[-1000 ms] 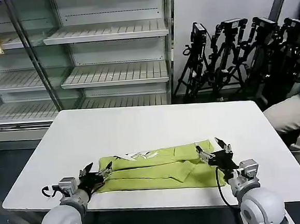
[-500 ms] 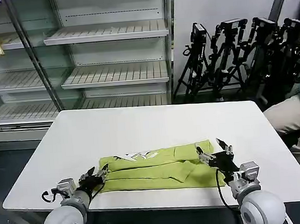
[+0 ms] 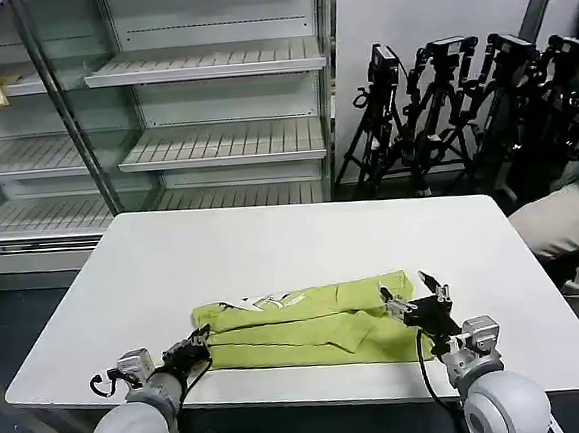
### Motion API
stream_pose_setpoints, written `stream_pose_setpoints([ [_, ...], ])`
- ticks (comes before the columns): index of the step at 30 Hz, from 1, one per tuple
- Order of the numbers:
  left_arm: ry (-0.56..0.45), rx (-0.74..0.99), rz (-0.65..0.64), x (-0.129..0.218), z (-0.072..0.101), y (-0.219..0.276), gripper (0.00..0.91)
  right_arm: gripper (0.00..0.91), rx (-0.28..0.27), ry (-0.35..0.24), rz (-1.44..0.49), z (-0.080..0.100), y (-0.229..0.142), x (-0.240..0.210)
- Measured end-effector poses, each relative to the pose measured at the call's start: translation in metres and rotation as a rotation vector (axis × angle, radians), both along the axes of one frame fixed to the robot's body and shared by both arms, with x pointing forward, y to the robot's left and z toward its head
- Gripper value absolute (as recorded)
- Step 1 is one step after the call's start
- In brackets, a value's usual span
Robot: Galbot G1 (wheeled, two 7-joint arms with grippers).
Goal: Fold and organize the clothes.
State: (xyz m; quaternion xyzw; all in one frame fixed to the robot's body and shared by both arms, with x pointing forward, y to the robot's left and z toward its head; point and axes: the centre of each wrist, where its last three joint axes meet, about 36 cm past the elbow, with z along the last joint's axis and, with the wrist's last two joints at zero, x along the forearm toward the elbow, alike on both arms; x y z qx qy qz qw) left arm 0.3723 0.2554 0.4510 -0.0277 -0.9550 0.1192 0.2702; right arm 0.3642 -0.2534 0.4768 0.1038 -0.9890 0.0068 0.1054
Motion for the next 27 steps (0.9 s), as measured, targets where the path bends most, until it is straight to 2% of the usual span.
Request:
stream_pose_setpoints([
  [7, -0.05, 0.074, 0.011, 0.005, 0.002, 0.012, 0.01, 0.907, -0.005, -0.008, 0.004, 0.001, 0.003, 0.001],
  [14, -0.073, 0.2, 0.041, 0.011, 0.01, 0.059, 0.01, 0.907, -0.004, -0.01, 0.002, 0.0, 0.002, 0.001],
  [17, -0.087, 0.261, 0.059, 0.013, 0.02, 0.09, 0.01, 0.907, -0.001, -0.013, -0.001, 0.0, 0.002, 0.001],
  [21, -0.127, 0.332, 0.059, 0.014, 0.043, 0.123, 0.01, 0.907, 0.002, -0.018, -0.006, 0.0, 0.001, 0.0],
  [27, -0.177, 0.388, 0.02, 0.011, 0.066, 0.133, 0.01, 0.907, -0.001, -0.02, -0.014, 0.0, -0.002, -0.003],
])
